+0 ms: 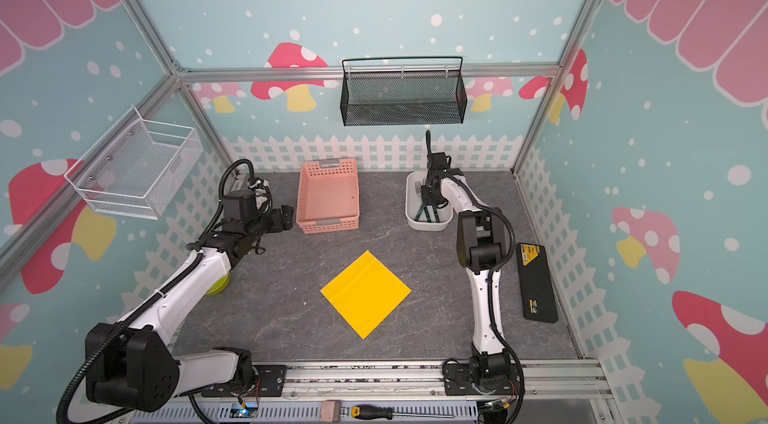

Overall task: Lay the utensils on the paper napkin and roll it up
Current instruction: 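Lift the spoon out of the white tray with the right gripper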

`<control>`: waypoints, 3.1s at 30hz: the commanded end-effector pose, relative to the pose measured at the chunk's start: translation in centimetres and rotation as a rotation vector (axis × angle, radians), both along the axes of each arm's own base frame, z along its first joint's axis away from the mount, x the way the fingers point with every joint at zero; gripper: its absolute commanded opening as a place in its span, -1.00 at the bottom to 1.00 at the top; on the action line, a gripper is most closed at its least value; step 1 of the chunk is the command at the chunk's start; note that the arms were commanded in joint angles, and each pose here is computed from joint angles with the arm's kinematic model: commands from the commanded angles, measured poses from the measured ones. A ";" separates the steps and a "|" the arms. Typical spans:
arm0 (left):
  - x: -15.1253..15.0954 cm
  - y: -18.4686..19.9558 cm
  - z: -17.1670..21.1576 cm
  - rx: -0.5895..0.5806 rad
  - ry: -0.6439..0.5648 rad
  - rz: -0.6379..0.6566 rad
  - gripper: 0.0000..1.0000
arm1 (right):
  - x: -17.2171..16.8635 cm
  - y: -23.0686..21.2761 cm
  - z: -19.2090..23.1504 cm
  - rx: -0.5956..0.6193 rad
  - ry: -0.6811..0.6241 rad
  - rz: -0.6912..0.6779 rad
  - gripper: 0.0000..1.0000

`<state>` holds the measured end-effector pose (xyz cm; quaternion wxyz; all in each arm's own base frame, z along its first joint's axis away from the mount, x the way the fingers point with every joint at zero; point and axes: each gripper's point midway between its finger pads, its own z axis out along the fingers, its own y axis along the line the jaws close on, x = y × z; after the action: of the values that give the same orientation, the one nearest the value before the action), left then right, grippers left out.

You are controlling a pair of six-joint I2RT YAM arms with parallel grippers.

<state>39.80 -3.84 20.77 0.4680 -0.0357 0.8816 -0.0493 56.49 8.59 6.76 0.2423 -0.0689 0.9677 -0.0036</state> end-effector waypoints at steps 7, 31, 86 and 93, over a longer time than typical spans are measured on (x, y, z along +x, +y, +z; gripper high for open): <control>0.0 0.1 0.7 -0.009 -0.020 0.007 0.82 | -0.3 -1.5 5.8 -0.122 -0.079 -0.013 -1.00; 0.1 -0.2 0.4 -0.018 -0.011 -0.002 0.82 | -0.9 -2.4 12.3 -0.137 -0.192 -0.045 -1.00; 0.2 -0.8 0.6 -0.053 -0.014 -0.018 0.82 | -4.3 -0.4 17.6 0.055 -0.196 -0.011 -1.00; -0.1 -1.3 1.2 -0.088 -0.027 -0.033 0.82 | -8.0 3.0 17.2 0.219 -0.182 0.009 -1.00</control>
<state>39.75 -4.63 20.67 0.4630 -0.0396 0.8821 -0.0768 49.61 9.11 21.42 0.3044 -0.0508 0.9504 0.0375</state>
